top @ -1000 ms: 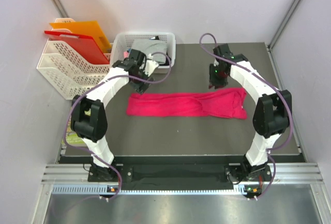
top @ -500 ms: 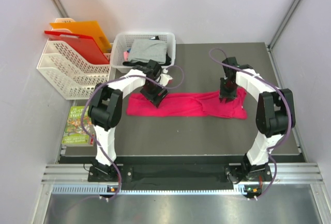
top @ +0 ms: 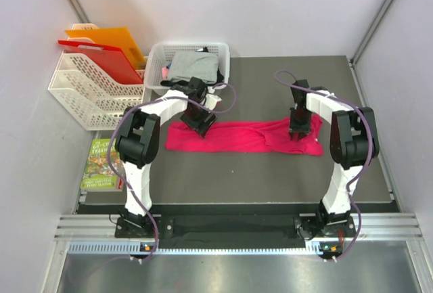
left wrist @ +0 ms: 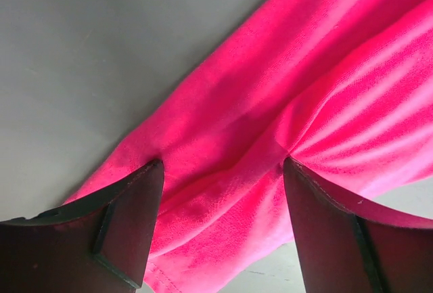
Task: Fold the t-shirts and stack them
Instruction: Fold the other side of the tshirt into a rectangle
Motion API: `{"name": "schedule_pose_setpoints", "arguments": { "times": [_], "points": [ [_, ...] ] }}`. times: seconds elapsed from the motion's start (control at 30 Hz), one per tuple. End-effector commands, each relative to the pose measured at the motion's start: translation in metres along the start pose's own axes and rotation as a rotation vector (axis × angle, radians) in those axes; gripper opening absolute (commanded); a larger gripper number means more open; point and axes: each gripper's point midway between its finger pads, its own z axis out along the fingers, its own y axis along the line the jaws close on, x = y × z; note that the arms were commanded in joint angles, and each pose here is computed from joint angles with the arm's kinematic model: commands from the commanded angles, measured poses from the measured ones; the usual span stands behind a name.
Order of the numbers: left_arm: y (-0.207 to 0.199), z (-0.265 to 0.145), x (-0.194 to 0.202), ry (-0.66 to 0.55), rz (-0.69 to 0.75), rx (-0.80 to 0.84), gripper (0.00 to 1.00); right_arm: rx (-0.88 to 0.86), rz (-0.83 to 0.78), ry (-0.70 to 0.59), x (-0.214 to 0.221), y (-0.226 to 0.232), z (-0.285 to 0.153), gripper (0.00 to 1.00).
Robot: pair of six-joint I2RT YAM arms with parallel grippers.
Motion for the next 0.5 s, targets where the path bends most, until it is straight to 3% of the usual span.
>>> {"name": "schedule_pose_setpoints", "arguments": {
  "times": [0.0, 0.47],
  "points": [
    [0.013, 0.000, 0.019, 0.016, -0.017, -0.038, 0.77, 0.038, 0.017, -0.003, -0.013, -0.006, 0.015, 0.28],
    [0.065, -0.009, 0.060, 0.039, -0.100, -0.130, 0.77, 0.075, 0.043, 0.014, -0.030, -0.023, 0.028, 0.27]
  ]
}}
